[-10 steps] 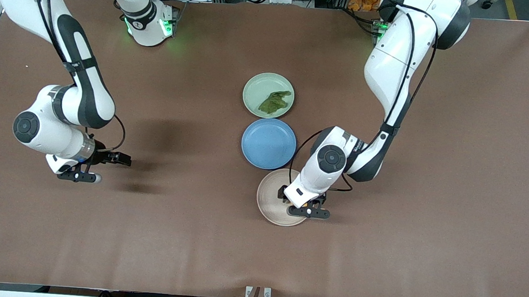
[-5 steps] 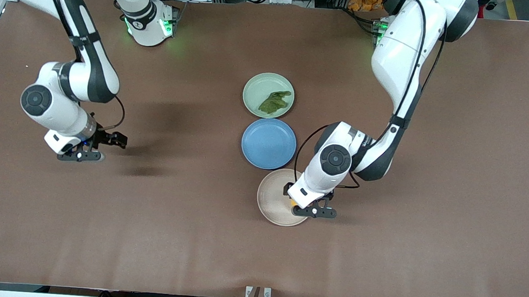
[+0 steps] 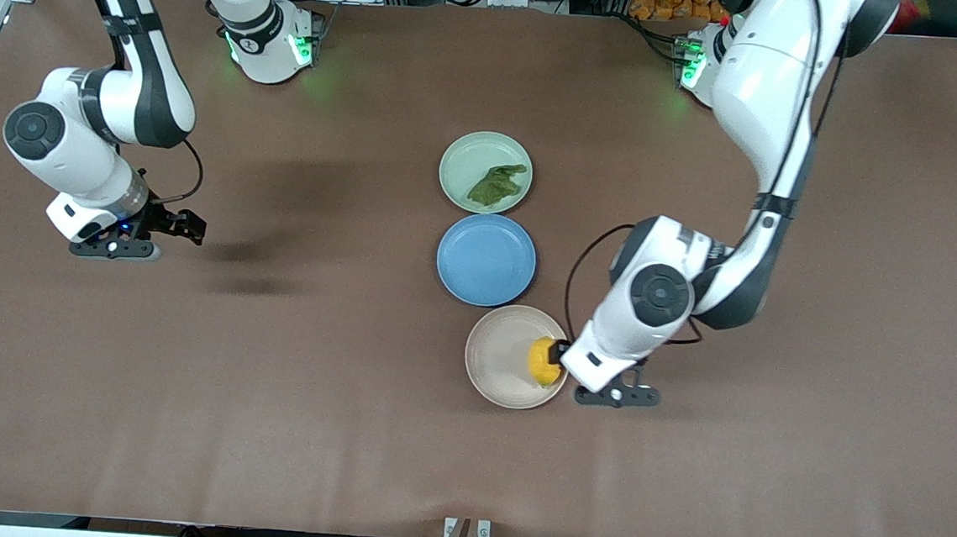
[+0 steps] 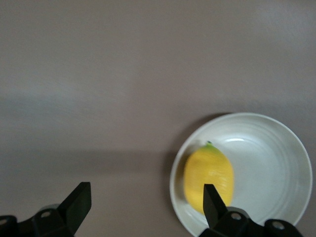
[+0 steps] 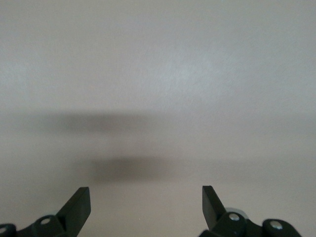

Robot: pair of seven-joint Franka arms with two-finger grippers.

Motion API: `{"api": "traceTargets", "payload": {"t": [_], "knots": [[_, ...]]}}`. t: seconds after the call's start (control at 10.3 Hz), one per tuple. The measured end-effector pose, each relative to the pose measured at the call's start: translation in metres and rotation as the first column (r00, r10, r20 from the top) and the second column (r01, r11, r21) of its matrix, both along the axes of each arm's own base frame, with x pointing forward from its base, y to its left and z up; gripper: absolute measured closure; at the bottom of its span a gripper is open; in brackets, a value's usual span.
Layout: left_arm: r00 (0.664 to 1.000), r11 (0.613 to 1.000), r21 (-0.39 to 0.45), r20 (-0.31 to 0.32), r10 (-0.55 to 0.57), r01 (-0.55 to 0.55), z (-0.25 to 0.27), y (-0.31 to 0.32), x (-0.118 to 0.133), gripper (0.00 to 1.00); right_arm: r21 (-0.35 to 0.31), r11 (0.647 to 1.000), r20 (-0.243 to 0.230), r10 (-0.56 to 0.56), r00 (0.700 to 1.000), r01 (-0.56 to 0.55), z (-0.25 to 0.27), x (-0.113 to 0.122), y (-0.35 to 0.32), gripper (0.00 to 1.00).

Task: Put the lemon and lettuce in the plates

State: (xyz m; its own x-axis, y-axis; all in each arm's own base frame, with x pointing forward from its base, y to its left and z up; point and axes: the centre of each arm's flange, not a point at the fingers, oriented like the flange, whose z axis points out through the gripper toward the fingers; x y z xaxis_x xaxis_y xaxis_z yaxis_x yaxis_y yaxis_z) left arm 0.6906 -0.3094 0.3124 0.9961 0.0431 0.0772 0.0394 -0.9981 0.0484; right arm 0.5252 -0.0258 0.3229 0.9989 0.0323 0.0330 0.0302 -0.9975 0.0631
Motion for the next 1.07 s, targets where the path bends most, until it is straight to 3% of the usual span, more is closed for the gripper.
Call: {"api": "traceTargets", "payload": {"t": [0.39, 0.58, 0.78, 1.07], "knots": [[1.0, 0.999, 0.043, -0.02, -0.023, 0.024, 0.013, 0.09, 0.026, 0.0, -0.011, 0.999, 0.018, -0.047, 0.999, 0.047, 0.093, 0.021, -0.017, 0.0], [0.998, 0.997, 0.054, -0.03, -0.048, 0.049, 0.008, 0.136, 0.036, 0.0, -0.008, 0.999, 0.06, -0.044, 0.997, 0.045, 0.142, 0.031, -0.011, 0.0], [0.997, 0.996, 0.059, -0.037, -0.064, 0.066, 0.006, 0.174, 0.043, 0.0, 0.062, 0.996, 0.09, -0.064, 0.994, 0.058, 0.178, 0.039, 0.004, 0.0], [0.997, 0.996, 0.063, -0.057, -0.057, 0.061, -0.002, 0.221, 0.047, 0.0, 0.084, 0.995, 0.078, -0.059, 0.995, 0.052, 0.237, 0.042, 0.013, 0.0]]}}
